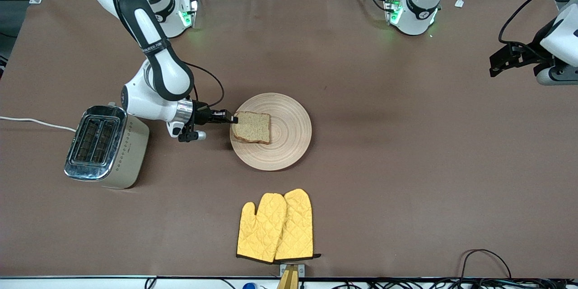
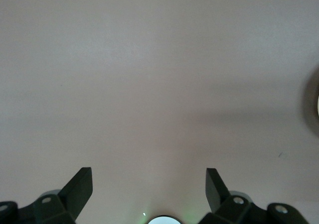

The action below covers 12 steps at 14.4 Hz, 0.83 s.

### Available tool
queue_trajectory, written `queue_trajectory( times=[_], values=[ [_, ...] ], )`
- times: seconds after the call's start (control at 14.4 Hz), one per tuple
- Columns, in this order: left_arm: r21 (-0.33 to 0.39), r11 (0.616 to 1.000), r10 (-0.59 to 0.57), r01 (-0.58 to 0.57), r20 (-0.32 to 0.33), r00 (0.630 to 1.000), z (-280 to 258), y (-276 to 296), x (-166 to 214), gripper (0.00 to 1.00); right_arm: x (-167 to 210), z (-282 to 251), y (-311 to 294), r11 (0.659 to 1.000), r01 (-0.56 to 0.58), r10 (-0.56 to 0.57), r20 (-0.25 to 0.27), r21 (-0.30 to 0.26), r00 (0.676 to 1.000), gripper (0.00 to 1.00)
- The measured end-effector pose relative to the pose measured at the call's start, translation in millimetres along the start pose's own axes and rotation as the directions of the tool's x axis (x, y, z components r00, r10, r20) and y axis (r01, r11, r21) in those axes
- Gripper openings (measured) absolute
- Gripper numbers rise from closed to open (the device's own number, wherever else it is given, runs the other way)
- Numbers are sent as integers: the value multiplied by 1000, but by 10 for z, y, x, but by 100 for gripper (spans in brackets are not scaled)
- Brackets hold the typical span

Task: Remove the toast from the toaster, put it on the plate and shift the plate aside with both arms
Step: 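Lower the toast onto the plate and open the right gripper, then withdraw the right gripper while the left gripper reaches toward the plate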

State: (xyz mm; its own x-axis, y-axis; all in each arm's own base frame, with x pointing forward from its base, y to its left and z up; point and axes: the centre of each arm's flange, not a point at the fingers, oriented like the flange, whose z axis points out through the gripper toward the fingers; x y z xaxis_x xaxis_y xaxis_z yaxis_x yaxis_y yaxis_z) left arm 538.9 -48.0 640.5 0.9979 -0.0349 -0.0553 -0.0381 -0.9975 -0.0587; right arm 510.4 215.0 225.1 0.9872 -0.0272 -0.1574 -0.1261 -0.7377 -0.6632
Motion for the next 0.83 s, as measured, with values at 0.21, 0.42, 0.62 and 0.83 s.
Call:
queue_trajectory(
  times=[0.21,0.42,0.62,0.83],
  values=[
    [0,1000,0,0,1,1000,6,0,4,100,-13,11,17,1000,-3,3,2,-2,1000,48],
    [-1,1000,0,0,4,1000,23,-1,15,100,-25,19,34,1000,-6,6,4,-4,1000,78],
    [-1,1000,0,0,6,1000,35,-1,23,100,-35,17,29,1000,-15,15,5,-4,1000,100],
    [-1,1000,0,0,7,1000,42,-1,29,100,-89,-15,-140,999,-41,41,4,6,999,100]
  ],
)
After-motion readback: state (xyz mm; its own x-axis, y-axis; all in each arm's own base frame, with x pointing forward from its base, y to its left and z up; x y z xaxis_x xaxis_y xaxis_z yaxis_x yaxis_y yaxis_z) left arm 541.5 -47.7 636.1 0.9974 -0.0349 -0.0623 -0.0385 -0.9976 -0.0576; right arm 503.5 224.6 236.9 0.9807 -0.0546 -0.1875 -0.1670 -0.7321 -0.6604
